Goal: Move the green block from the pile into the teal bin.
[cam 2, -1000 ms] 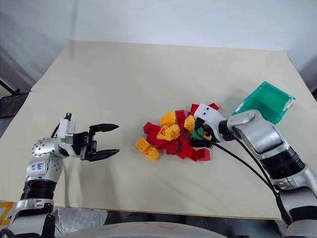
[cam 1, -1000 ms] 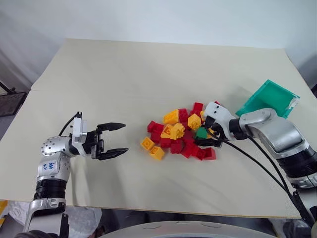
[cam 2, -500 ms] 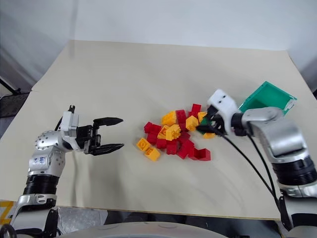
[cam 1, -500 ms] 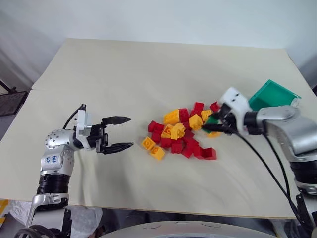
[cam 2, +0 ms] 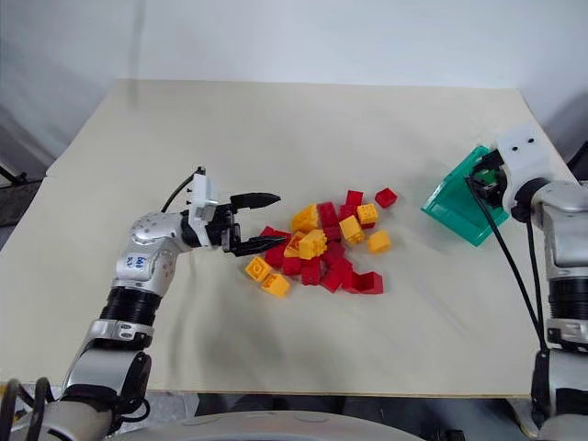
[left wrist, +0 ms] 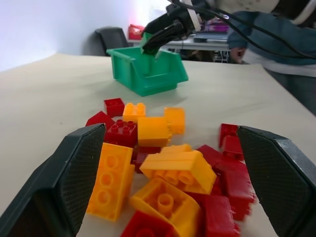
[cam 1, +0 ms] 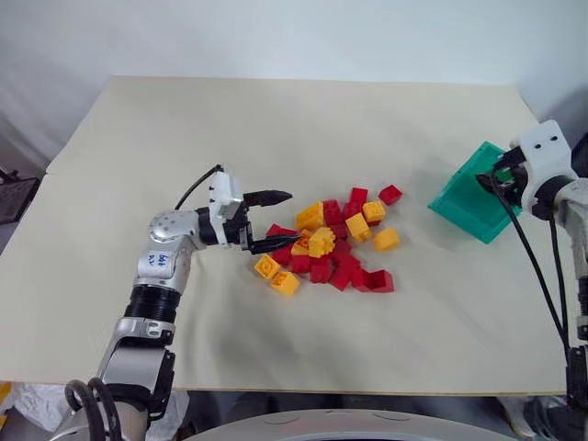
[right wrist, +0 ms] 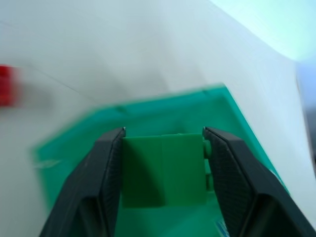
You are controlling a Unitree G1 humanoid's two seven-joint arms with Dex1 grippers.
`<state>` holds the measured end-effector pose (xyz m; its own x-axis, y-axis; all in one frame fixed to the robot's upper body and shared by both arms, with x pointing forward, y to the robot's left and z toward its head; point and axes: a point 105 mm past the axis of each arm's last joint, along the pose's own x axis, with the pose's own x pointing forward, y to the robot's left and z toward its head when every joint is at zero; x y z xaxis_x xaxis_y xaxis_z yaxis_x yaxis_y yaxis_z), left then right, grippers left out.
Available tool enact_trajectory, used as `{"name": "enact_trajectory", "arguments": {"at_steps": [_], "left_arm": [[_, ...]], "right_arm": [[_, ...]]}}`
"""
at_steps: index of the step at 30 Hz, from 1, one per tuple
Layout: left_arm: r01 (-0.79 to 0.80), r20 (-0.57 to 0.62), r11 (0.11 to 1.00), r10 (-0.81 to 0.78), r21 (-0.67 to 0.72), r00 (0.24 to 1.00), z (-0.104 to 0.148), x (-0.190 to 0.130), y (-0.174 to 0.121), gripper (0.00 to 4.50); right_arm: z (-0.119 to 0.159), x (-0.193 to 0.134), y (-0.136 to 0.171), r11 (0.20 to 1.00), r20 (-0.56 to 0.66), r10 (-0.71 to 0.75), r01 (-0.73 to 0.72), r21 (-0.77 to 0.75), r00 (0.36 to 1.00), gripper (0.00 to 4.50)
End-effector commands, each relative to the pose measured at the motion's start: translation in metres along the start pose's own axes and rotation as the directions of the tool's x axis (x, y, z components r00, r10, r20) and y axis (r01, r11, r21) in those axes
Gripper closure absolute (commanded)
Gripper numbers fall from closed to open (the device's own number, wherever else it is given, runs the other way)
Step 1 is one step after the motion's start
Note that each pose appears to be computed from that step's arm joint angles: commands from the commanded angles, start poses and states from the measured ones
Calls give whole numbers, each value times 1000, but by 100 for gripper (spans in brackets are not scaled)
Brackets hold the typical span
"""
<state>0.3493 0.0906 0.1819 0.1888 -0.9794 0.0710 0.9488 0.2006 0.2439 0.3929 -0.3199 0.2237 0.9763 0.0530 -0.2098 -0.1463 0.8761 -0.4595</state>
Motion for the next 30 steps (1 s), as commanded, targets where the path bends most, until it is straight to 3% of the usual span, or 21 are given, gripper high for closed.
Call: {"name": "enact_trajectory", "arguments": {"at_steps": [1, 5, 8, 11, 15, 21, 26, 30], "left_arm": [[-46, -6, 999, 46, -4, 999, 5, 0, 11, 0], [-88, -97, 994, 81, -66, 992, -8, -11, 16, 0], [-118, -94, 991, 112, -65, 989, -5, -23, 17, 0], [-175, -110, 982, 167, -74, 980, -2, -41, 18, 0], [-189, -118, 978, 179, -83, 977, 1, -71, 8, 0], [-207, -215, 972, 180, -111, 960, -8, -125, -13, 0], [-287, -323, 954, 246, -85, 914, -16, -168, -22, 0], [-316, -270, 948, 294, -43, 917, -2, -169, -23, 0]], "right_arm": [[9, 5, -3, 999, 58, -26, 28, -29, 998, 129], [16, 3, 3, 999, 103, 26, -23, -33, 994, 1], [19, -5, 7, 997, 120, 73, -72, -18, 990, 1], [27, -24, 32, 968, 181, 250, -243, -63, 951, 1], [27, -66, 79, 822, 244, 569, -546, -162, 785, 1], [-2, -92, 89, 675, 212, 737, -710, -201, 642, 1], [-51, -101, 81, 622, 44, 778, -758, -197, 627, 1], [-46, -101, 84, 666, 138, 745, -716, -211, 652, 1]]}}
